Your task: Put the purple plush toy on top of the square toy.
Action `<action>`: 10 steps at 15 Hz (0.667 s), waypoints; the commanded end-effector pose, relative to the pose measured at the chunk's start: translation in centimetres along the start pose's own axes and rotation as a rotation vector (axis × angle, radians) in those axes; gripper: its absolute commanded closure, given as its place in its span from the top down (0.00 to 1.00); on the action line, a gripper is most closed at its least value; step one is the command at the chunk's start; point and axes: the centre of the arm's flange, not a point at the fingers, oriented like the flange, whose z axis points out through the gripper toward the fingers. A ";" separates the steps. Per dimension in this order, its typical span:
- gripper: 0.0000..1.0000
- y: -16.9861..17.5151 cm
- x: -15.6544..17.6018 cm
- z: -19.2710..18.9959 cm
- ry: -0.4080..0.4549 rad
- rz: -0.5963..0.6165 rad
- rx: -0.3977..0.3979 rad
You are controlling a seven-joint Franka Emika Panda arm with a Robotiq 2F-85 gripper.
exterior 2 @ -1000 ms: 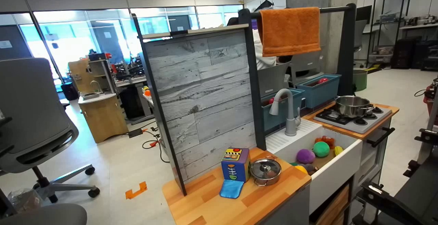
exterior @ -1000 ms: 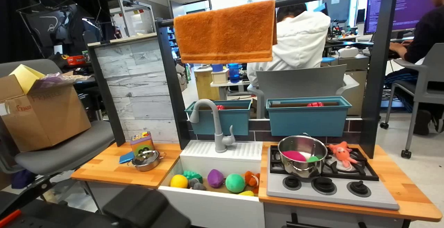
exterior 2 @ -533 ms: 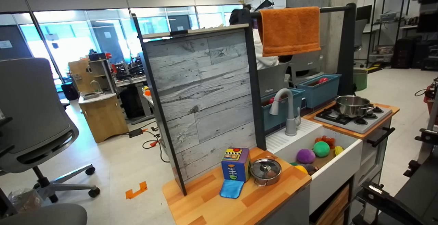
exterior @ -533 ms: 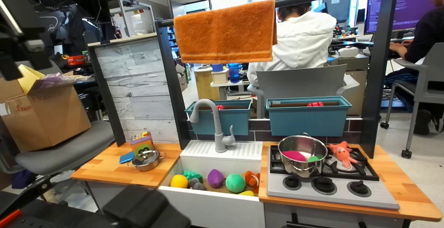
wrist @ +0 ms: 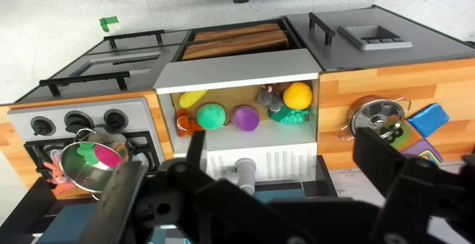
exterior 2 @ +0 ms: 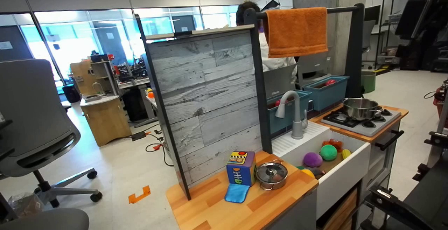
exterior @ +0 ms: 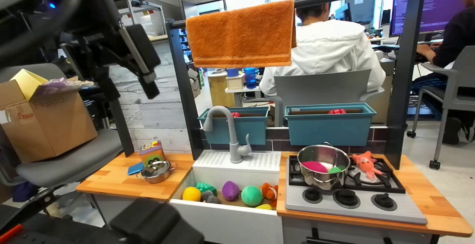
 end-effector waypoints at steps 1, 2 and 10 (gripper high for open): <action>1.00 5.2 6.0 3.1 -0.013 -0.004 0.001; 1.00 6.3 7.4 3.2 -0.007 0.007 0.003; 1.00 8.2 19.8 9.1 -0.040 0.047 0.043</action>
